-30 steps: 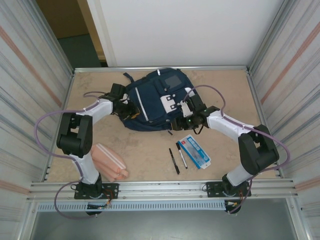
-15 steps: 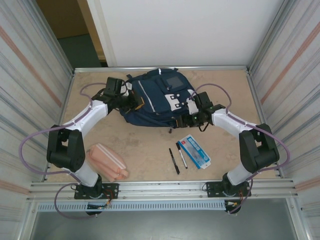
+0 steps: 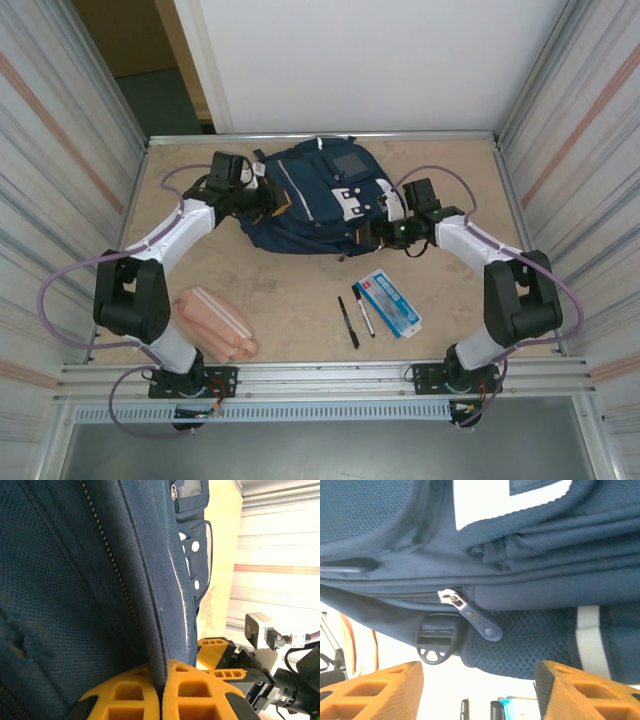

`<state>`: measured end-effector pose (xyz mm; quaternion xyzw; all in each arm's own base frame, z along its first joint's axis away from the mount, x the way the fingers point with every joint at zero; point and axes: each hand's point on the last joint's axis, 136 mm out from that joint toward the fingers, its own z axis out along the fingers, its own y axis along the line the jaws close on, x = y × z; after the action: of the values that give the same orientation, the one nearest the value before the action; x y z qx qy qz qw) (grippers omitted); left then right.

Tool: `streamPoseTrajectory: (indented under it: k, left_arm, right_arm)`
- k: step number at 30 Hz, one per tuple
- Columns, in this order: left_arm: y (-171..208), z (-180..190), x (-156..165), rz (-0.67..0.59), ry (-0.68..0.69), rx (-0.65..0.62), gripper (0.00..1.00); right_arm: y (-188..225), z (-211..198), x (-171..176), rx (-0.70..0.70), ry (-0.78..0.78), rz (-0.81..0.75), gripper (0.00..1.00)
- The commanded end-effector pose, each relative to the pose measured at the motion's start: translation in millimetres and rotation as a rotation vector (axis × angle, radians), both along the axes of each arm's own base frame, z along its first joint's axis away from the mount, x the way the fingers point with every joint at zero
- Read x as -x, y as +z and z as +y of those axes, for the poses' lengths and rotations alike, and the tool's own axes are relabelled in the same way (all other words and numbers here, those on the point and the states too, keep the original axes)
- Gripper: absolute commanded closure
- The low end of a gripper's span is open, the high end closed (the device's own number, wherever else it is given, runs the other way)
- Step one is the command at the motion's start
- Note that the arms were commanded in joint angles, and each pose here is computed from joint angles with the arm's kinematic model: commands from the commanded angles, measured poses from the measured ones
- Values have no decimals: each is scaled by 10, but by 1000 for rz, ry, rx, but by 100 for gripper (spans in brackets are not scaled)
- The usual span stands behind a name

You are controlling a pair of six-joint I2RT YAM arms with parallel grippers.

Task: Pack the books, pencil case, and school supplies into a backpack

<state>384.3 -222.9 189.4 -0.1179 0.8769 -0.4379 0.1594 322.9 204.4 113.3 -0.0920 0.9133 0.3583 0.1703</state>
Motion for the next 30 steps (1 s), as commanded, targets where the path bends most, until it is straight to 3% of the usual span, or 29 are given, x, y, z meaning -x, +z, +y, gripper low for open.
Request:
streamPoseTrajectory:
  k: [1, 10, 17, 19, 23, 28, 30]
  left_arm:
    - [451, -140, 3, -117, -69, 85, 100]
    - [497, -162, 46, -117, -76, 87, 100]
    - [472, -193, 53, -102, -81, 105, 100]
    - [468, -198, 46, -104, -88, 100, 100]
    - [479, -198, 41, -101, -83, 101, 100]
    - [433, -160, 47, -100, -77, 69, 100]
    - [387, -123, 33, -100, -56, 50, 100]
  right_arm:
    - [113, 118, -4, -57, 39, -4, 40]
    - [-217, 290, -172, 1, 96, 5, 39]
    - [-160, 429, -140, -96, 153, 21, 47]
    - [-151, 442, -150, -113, 155, 12, 52]
    - [-134, 412, -168, -122, 149, 23, 77]
    - [-107, 314, -173, -67, 116, 8, 97]
    - [-87, 286, -152, -30, 117, 23, 100]
